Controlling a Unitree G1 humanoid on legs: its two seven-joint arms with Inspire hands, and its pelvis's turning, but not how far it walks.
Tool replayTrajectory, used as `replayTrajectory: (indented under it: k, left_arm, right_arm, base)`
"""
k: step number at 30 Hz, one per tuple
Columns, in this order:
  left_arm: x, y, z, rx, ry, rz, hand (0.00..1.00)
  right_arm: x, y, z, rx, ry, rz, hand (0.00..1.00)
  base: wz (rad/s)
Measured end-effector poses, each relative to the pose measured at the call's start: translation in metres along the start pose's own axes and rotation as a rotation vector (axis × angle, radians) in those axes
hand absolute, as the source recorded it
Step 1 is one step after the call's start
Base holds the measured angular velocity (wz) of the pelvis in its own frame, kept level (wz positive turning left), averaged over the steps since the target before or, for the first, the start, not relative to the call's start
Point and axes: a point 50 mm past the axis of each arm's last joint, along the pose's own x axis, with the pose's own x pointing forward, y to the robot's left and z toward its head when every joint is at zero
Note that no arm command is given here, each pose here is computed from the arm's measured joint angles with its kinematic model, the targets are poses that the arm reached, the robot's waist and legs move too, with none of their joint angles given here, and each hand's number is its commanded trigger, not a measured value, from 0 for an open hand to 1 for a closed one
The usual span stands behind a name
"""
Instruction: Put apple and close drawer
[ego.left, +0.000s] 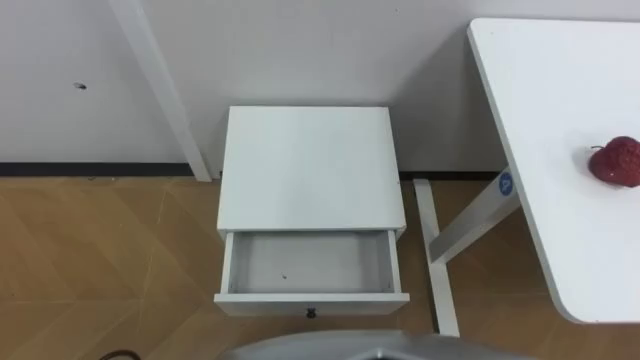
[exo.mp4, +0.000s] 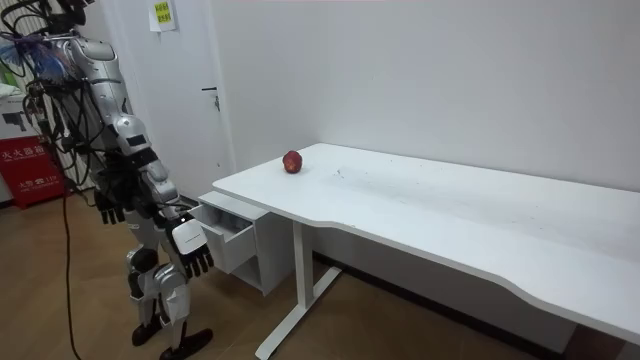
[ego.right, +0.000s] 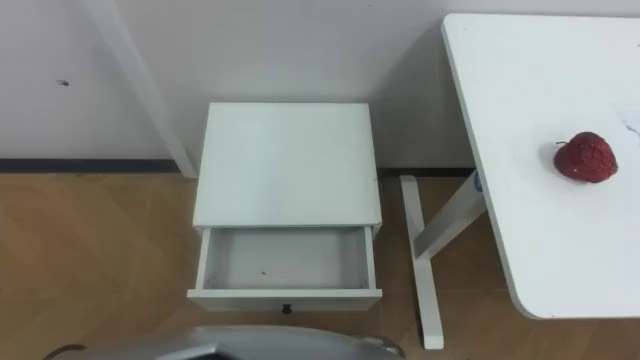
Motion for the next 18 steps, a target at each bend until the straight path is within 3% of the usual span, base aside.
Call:
replayTrajectory:
  k: [4,7,15,18]
  left_arm:
    - [0.0,0.0,0.002,0.0,-0.004,0.003,0.0]
    - [0.0,0.001,0.004,0.0,-0.009,0.012,0.0]
    - [0.0,0.011,-0.006,-0.109,0.007,0.063,0.0]
    - [0.0,0.017,-0.01,-0.154,-0.004,0.097,0.0]
  right_arm:
    - [0.0,0.0,0.001,0.014,-0.004,-0.007,0.0]
    - [0.0,0.0,0.002,0.119,-0.001,-0.016,0.0]
    - [0.0,-0.01,-0.008,1.131,0.056,-0.044,0.0]
    - [-0.002,-0.032,-0.007,1.669,0.0,-0.082,0.0]
  base:
    - [0.0]
    - [-0.05]
    - [-0.04]
    - [-0.11]
